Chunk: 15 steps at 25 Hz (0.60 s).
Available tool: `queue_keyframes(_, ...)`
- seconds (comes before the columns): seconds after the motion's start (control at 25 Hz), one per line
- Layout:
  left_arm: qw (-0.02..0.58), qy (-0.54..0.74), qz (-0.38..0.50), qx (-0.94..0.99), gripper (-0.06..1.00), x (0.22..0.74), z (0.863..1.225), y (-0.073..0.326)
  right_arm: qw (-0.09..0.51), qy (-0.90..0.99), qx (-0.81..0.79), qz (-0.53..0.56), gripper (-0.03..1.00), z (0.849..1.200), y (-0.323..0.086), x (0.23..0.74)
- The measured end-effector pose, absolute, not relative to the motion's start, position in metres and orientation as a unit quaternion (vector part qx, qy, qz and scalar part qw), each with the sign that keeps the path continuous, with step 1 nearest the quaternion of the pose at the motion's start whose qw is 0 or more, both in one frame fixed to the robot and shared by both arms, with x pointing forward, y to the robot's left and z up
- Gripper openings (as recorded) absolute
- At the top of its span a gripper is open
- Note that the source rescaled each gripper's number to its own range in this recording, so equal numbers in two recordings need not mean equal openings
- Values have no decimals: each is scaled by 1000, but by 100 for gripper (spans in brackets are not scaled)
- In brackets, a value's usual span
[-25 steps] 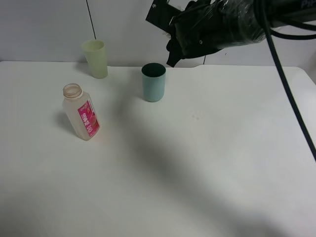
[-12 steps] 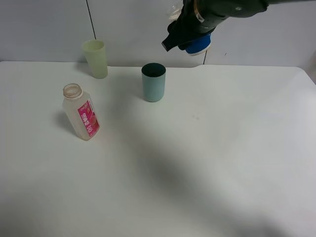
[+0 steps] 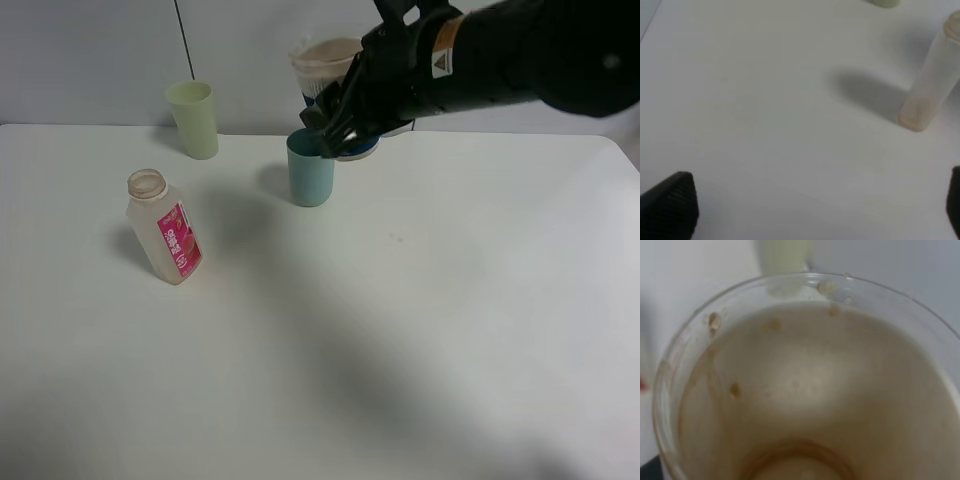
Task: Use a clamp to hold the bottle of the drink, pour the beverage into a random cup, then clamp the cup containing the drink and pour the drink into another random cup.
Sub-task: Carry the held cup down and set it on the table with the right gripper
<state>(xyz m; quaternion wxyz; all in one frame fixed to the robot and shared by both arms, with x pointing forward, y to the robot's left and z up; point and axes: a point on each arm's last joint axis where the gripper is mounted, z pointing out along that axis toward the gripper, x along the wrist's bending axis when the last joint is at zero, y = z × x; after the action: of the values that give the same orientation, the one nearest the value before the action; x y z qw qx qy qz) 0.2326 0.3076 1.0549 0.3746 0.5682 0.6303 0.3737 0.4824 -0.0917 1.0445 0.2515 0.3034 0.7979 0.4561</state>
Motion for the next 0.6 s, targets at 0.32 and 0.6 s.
queue_keyframes(0.32,375,630,374,568,100,233,1055,308,260,780,296,486,0,998,-113,456)
queue_keyframes(0.6,375,630,374,568,100,233,1055,308,287,750,297,517,0,986,-123,447)
